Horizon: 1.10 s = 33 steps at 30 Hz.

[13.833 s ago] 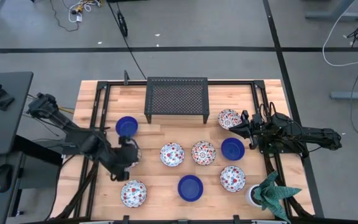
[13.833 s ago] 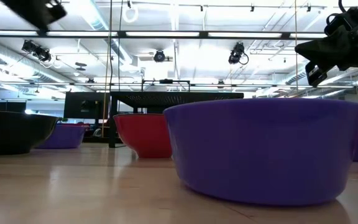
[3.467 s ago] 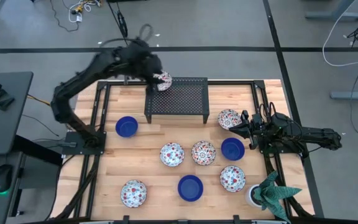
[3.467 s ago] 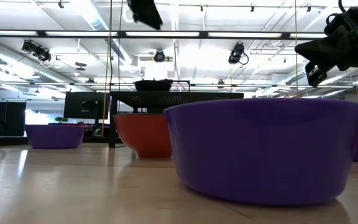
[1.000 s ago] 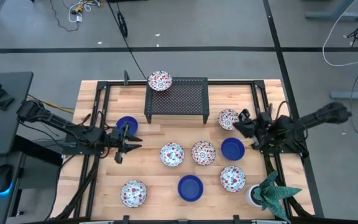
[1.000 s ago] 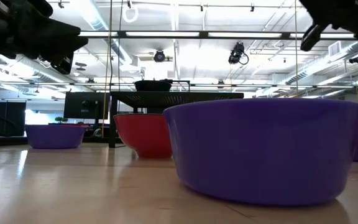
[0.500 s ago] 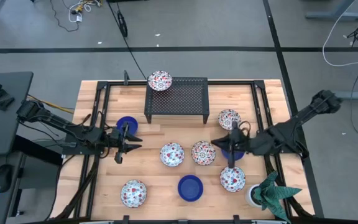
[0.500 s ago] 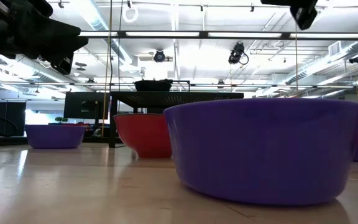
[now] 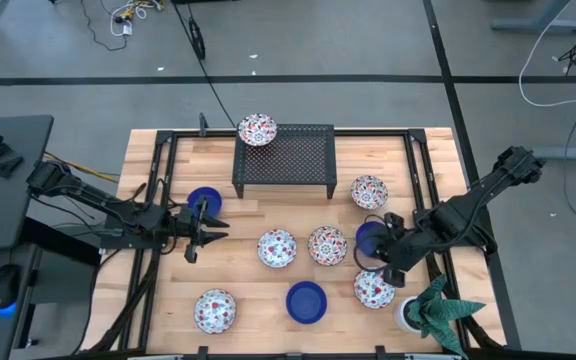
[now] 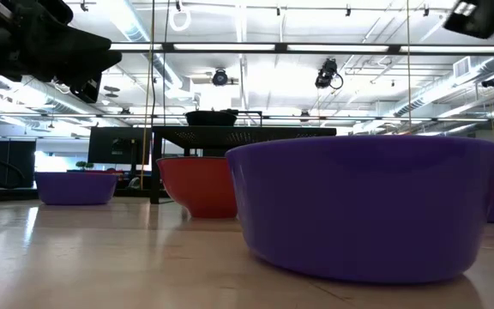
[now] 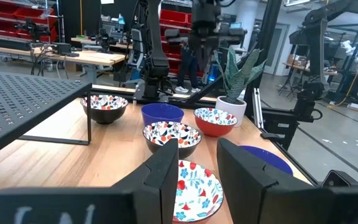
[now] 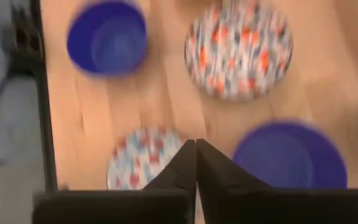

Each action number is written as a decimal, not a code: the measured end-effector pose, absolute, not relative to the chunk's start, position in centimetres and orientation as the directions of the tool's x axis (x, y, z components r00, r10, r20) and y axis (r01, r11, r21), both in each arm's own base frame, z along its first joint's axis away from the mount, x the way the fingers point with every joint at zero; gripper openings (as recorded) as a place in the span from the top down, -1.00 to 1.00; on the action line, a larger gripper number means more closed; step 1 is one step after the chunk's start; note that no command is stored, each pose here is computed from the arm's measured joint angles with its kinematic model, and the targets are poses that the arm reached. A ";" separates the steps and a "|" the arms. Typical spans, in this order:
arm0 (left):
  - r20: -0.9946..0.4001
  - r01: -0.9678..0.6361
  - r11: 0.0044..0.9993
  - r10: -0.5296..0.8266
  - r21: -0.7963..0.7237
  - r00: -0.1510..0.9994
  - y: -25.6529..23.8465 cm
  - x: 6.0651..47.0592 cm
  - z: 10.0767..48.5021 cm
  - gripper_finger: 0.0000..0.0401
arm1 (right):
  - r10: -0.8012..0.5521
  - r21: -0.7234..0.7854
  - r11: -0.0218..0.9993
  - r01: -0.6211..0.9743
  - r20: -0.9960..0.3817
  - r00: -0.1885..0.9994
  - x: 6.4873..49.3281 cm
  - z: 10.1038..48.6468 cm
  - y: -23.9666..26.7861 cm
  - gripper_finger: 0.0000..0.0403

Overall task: Pick & Place Mini bowls
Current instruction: Put the right blue bowl on the shelf

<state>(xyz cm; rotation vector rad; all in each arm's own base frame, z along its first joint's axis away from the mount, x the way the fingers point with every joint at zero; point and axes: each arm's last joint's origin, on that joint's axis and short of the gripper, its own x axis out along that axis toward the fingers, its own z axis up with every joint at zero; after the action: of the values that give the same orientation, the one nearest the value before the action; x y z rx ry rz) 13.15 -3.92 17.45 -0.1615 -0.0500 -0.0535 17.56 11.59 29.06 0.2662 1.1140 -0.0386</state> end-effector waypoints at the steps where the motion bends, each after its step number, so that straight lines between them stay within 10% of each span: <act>1: 0.054 0.057 0.986 -0.049 -0.158 0.997 -3.9 13.1 17.5 0.43 | 0.108 0.188 0.969 0.160 -0.905 0.411 17.3 28.9 11.5 0.89; 14: 0.054 0.056 0.987 -0.049 -0.151 0.997 -3.9 13.1 17.5 0.43 | 0.042 0.031 0.998 -0.060 -0.980 0.194 15.8 24.3 10.4 0.59; 33: 0.054 0.039 0.987 -0.031 -0.156 0.998 -3.9 13.2 17.5 0.43 | 0.057 0.009 0.978 -0.206 -0.973 0.224 15.4 18.3 9.8 0.41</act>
<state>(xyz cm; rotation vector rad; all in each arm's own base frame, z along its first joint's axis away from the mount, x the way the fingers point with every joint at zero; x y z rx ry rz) 13.15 -3.87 17.46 -0.1575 -0.0520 -0.0348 15.39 9.77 18.32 -0.1309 1.3334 0.1820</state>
